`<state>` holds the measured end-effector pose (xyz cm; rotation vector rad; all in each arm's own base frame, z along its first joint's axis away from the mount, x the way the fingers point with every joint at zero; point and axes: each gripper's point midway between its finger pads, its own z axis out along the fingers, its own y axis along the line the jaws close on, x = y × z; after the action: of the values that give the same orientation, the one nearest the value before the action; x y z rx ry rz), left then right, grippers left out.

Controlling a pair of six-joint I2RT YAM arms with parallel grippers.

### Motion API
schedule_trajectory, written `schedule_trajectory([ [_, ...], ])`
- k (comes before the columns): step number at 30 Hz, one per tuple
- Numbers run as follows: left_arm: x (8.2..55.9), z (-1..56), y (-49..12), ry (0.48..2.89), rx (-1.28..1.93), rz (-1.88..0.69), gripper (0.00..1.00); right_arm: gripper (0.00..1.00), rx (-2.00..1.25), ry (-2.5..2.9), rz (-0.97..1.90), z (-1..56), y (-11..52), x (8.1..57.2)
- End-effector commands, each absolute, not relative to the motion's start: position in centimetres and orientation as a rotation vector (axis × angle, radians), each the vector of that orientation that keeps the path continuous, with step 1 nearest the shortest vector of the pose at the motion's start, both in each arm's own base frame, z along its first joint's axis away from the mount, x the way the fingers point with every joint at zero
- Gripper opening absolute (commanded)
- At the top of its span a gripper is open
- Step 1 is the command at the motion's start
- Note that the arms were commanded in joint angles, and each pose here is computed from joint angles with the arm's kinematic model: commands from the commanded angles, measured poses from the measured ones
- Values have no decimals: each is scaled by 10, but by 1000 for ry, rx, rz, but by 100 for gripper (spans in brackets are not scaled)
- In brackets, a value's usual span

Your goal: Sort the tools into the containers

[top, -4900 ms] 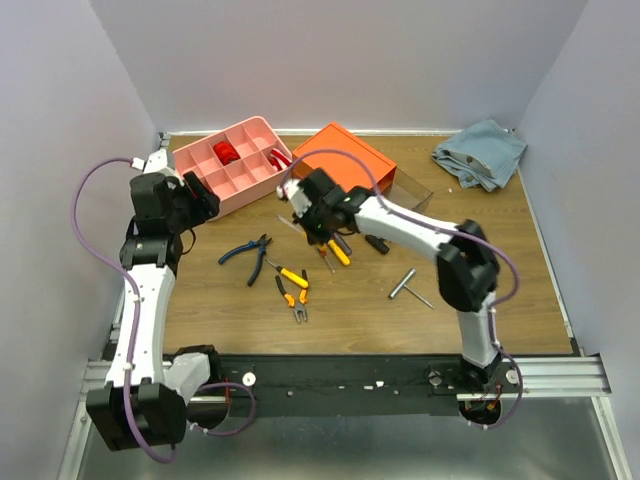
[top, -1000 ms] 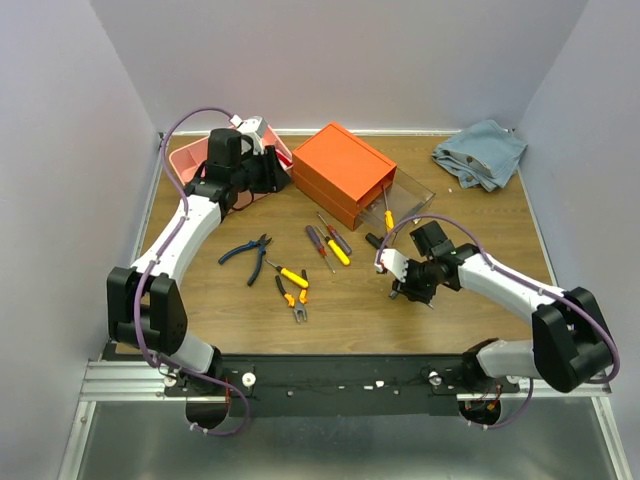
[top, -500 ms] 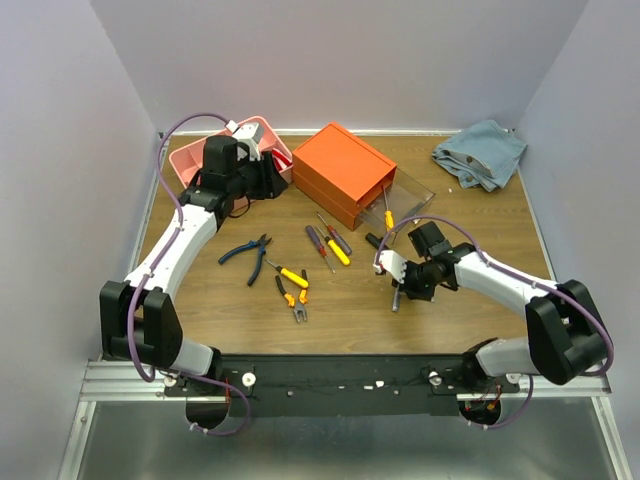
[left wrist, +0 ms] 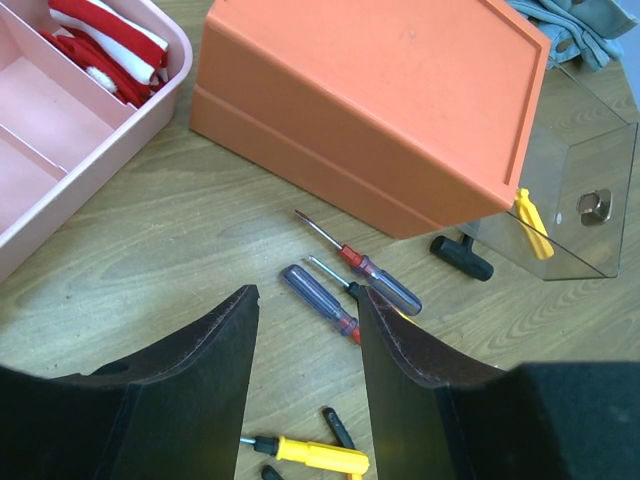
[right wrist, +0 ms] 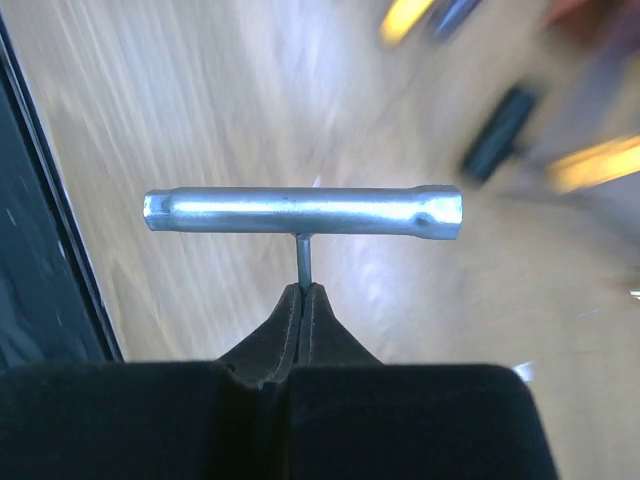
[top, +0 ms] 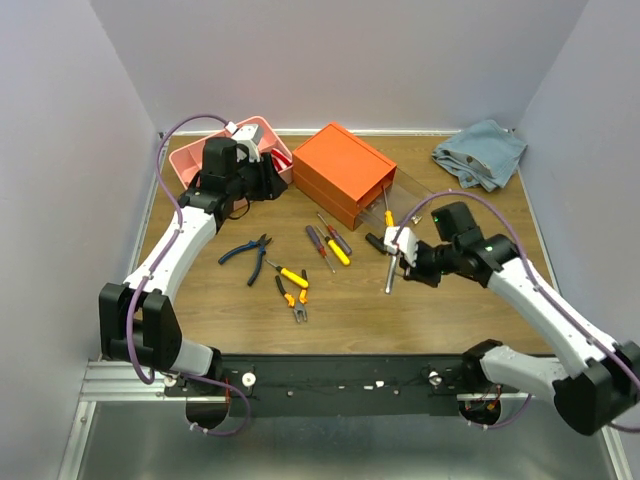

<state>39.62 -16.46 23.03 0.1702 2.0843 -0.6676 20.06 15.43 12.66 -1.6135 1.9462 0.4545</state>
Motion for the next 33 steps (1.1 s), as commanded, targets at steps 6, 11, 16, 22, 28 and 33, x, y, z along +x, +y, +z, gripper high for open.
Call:
schedule_trajectory([
  [6,401,257,-161,2010,177,-633,54,1,-1155,1818,530,250,204,264],
  [11,397,256,-161,2008,173,-648,54,1,-1021,1872,392,257,205,335],
  [16,392,254,-159,2013,176,-638,54,1,-1047,1876,282,252,203,376],
  [22,389,249,-158,2018,177,-631,55,1,-1101,1988,183,210,174,407],
  [28,392,247,-158,2021,174,-632,55,1,-1153,2079,162,185,163,408],
  [33,394,246,-158,2023,174,-632,55,12,-1119,2133,160,175,162,416],
])
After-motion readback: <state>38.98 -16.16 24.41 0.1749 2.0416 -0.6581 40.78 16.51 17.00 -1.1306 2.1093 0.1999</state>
